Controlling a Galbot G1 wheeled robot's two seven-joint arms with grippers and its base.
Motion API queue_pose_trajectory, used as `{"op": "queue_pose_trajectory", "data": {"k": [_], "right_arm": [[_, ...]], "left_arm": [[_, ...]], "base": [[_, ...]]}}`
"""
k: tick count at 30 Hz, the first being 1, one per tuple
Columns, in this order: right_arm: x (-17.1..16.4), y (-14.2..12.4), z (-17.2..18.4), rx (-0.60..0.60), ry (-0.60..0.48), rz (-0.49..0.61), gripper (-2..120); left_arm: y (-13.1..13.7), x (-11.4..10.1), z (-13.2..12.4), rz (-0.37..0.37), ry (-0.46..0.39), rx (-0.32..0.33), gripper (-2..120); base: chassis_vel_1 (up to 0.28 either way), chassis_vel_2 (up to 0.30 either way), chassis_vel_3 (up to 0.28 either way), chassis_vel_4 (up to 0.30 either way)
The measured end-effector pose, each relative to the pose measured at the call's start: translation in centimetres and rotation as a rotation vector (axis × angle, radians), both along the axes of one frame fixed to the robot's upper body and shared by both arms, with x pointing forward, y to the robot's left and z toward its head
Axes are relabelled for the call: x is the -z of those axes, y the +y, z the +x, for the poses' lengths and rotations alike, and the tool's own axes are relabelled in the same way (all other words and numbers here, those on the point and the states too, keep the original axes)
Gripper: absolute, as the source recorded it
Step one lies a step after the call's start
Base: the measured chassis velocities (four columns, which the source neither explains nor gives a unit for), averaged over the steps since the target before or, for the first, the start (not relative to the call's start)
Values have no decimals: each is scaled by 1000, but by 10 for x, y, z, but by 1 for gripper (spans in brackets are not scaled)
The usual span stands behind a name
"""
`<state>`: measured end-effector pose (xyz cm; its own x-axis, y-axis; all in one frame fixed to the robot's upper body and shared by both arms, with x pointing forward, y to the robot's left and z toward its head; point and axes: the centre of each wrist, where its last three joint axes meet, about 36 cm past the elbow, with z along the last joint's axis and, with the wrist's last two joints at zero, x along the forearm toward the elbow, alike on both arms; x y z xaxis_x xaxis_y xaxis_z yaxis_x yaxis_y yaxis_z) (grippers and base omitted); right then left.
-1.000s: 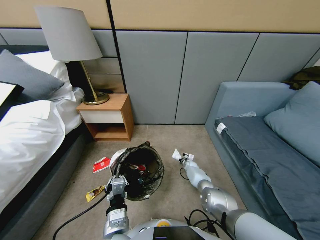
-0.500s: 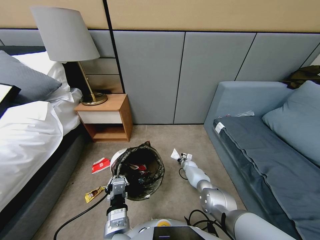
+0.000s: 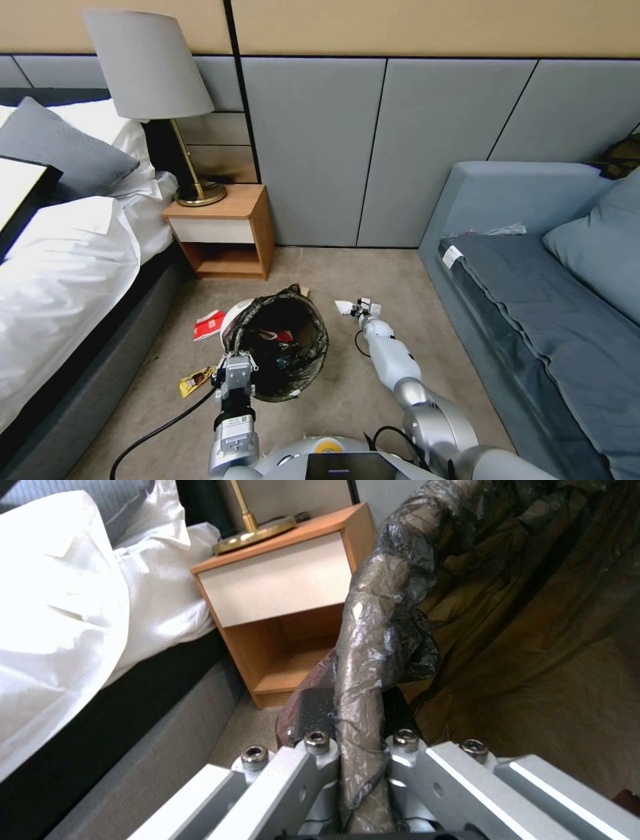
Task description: Pick up the trash bin, then pick up the garbage from the floor and place it into the trash bin.
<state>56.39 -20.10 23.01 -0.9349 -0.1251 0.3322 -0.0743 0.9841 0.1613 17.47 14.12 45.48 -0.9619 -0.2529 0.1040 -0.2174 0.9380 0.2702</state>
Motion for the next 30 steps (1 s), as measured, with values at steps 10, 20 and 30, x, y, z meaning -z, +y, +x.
{"op": "queue_pose_trajectory", "data": {"k": [10, 20, 30], "right_arm": [[-36, -23, -29, -75, -354, -59, 0], [-135, -31, -90, -220, -726, -72, 0], [-186, -10, -187, -423, -877, -15, 0]], "left_arm": [[-1, 4, 1, -11, 15, 8, 0], [-3, 11, 1, -32, 45, 24, 0], [-6, 15, 3, -50, 58, 41, 0]], "base": [[0, 0, 0, 0], [0, 0, 0, 0], [0, 0, 0, 0]]}}
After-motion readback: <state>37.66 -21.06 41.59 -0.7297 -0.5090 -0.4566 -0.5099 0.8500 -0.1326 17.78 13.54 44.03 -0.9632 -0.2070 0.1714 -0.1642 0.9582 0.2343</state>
